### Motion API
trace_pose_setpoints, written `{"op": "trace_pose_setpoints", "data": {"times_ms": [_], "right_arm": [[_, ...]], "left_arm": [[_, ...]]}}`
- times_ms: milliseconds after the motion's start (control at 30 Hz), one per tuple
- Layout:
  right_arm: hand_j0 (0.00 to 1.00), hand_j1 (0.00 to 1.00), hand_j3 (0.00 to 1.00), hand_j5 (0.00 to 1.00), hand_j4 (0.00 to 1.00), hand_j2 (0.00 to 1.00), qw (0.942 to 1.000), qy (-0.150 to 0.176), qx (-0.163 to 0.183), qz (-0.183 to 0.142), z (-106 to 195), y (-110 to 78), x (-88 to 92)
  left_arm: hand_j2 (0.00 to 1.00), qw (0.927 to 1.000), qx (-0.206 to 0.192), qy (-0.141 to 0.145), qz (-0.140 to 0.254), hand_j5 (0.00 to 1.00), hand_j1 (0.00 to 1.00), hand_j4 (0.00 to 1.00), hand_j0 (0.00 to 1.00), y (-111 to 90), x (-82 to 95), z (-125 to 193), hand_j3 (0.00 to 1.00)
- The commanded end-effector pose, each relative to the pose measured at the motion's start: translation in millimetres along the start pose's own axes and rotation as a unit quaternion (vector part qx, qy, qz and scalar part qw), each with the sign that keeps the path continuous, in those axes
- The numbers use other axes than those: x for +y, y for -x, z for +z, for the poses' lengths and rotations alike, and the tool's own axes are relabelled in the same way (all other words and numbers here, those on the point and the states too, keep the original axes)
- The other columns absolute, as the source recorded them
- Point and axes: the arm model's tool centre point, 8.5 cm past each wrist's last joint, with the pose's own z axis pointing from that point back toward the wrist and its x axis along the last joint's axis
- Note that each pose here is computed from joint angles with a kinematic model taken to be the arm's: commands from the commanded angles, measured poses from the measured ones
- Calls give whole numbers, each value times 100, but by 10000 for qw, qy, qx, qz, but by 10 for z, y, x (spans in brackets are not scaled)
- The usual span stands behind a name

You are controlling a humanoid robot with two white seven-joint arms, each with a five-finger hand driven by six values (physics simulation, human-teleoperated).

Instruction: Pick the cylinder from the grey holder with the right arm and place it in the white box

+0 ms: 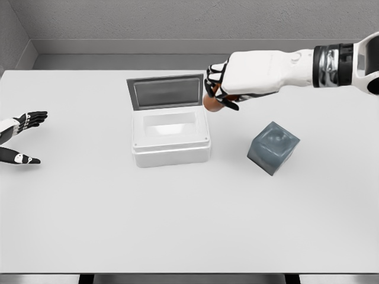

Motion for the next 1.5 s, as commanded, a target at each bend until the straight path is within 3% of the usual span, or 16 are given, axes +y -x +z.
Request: {"op": "trace_pose_setpoints", "data": {"times_ms": [0, 200, 300, 900, 1467], "right_arm": [[10, 10, 10, 10, 10, 10, 9998, 12, -94, -155, -163, 18, 46], [10, 10, 10, 10, 10, 10, 9995, -78, -136, -264, -386, 106, 56], [10, 10, 10, 10, 10, 10, 9992, -176, -244, -271, -511, 63, 107], [10, 10, 10, 10, 10, 10, 9978, -494, -232, -377, -692, 118, 279], [11, 11, 11, 11, 11, 11, 9979, -496, -319, -278, -720, 64, 229]], "left_arm": [[100, 10000, -19, -29, 29, 100, 100, 100, 100, -6, 8, -1, 100], [100, 10000, -15, -25, 24, 100, 100, 100, 100, -5, 7, -1, 100], [100, 10000, -32, -11, 45, 100, 100, 100, 100, -1, -19, -28, 100], [100, 10000, -24, 2, 50, 100, 100, 100, 100, 8, -36, -34, 100], [100, 9999, -61, 18, 90, 100, 100, 100, 100, 10, -77, -78, 100]]}}
